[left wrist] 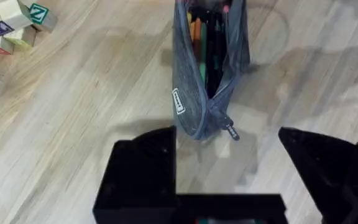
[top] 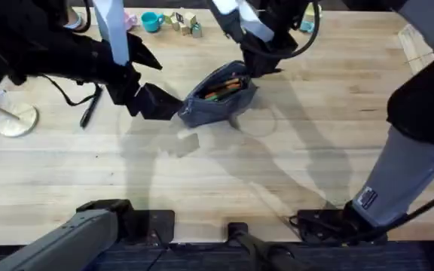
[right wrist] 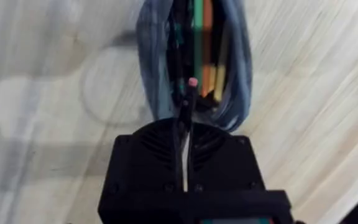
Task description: Unzip the bag, pick up the pens from the table one at a time and place them inside, then zip the bag closed.
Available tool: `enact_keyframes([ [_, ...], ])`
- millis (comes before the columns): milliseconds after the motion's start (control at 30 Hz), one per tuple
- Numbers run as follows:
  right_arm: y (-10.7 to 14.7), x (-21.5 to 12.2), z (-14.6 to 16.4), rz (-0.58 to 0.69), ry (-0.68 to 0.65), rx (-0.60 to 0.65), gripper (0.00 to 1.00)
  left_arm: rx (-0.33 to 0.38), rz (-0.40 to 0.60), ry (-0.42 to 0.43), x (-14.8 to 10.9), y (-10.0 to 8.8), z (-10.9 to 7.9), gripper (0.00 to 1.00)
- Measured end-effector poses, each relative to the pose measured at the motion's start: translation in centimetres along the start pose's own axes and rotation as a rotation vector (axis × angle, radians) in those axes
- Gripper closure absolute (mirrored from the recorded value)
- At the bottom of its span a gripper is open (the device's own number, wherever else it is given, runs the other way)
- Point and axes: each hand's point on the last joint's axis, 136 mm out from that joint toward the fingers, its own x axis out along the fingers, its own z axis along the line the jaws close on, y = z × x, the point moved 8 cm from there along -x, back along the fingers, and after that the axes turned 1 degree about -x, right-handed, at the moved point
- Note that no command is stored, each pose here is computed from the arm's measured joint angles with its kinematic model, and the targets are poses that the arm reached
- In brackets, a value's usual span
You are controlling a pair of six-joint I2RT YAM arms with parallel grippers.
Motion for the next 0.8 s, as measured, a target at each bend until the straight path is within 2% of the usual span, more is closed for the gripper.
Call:
enact_keyframes([
  [300,-0.9,0.7,-0.7,-0.006,0.016,-0.069,0.967,0.000,0.000,0.000,0.0,0.0,0.0,0.006],
  [600,-3.1,3.7,-1.2,-0.071,-0.044,-0.114,0.968,0.000,0.000,0.000,0.0,0.0,0.0,0.006],
  [800,-5.0,6.1,-2.3,-0.112,-0.033,-0.167,0.968,0.000,0.000,0.000,0.0,0.0,0.0,0.006],
])
